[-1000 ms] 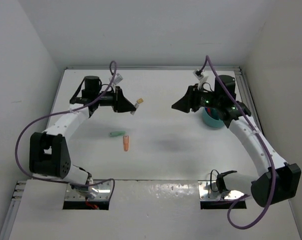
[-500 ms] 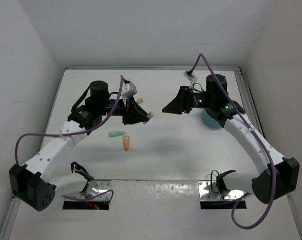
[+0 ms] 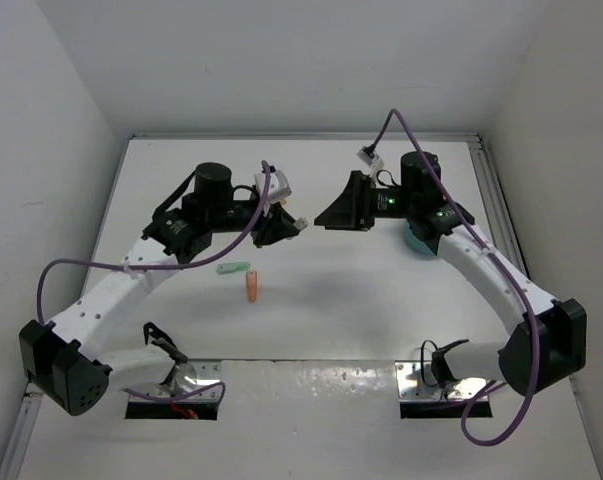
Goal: Sort the stationery into containers
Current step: Pick up the stationery from the center of the board, then place the stationery in the storage box, then pick up the stationery from the center of the board.
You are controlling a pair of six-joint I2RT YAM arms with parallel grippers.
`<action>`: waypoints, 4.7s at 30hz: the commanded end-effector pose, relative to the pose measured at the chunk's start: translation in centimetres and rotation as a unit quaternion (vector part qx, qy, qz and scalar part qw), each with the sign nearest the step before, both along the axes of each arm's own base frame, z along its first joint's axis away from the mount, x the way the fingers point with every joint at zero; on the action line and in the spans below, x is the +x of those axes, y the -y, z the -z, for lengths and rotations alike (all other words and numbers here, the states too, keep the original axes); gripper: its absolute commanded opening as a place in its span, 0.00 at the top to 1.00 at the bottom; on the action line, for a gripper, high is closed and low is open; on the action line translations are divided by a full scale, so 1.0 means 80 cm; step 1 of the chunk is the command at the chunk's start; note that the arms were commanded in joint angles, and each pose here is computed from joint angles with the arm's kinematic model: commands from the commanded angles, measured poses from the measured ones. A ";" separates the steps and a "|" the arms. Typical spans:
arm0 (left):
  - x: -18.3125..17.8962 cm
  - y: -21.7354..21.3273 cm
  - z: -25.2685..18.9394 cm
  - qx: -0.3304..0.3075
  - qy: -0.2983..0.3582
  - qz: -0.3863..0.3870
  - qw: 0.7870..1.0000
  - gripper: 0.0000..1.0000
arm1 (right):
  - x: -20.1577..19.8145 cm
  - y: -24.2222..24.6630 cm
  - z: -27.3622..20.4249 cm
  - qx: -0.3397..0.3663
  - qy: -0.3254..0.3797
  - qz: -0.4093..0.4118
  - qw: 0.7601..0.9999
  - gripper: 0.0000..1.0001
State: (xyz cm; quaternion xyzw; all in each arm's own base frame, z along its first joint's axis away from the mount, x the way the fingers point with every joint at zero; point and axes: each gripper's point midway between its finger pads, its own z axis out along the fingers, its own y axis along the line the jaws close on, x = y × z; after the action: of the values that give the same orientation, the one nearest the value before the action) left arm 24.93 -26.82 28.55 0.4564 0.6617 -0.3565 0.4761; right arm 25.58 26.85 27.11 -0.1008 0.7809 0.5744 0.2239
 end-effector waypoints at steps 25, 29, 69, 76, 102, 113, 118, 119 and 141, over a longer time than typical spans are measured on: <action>0.005 0.021 -0.051 -0.002 0.052 -0.005 0.999 0.15 | 0.029 -0.002 -0.027 -0.047 0.102 -0.004 0.994 1.00; 0.042 -0.007 -0.043 0.014 0.039 -0.090 0.995 0.00 | 0.045 0.081 -0.018 -0.158 0.150 0.032 0.976 1.00; 0.214 -0.101 0.103 0.161 -0.071 -0.316 0.932 0.00 | 0.123 0.422 0.175 -0.604 0.158 0.106 0.774 0.96; 0.257 -0.092 0.132 0.185 -0.046 -0.246 0.950 0.01 | 0.124 0.393 0.163 -0.580 0.153 0.107 0.793 0.53; 0.366 -0.068 0.299 0.223 -0.107 -0.211 0.945 0.62 | 0.081 0.263 0.043 -0.399 0.137 0.123 0.898 0.51; 0.359 -0.063 0.276 0.215 -0.111 -0.183 0.953 0.96 | 0.086 0.241 0.025 -0.381 0.148 0.112 0.906 0.52; 0.338 -0.051 0.231 0.178 -0.082 -0.169 0.966 1.00 | 0.079 0.221 0.019 -0.350 0.149 0.096 0.920 0.53; 0.338 -0.051 0.230 0.179 -0.086 -0.174 0.965 0.98 | 0.077 0.216 0.020 -0.348 0.148 0.092 0.921 0.52; 0.352 -0.039 0.284 0.203 -0.191 -0.403 0.872 0.36 | 0.075 0.212 0.031 -0.348 0.138 0.085 0.923 0.48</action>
State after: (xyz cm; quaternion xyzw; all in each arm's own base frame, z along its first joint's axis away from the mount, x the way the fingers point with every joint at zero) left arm 52.18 -25.13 6.05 0.2020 0.9152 -0.1064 0.3321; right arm 31.29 9.38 23.88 -0.1808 0.9052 0.2173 0.3172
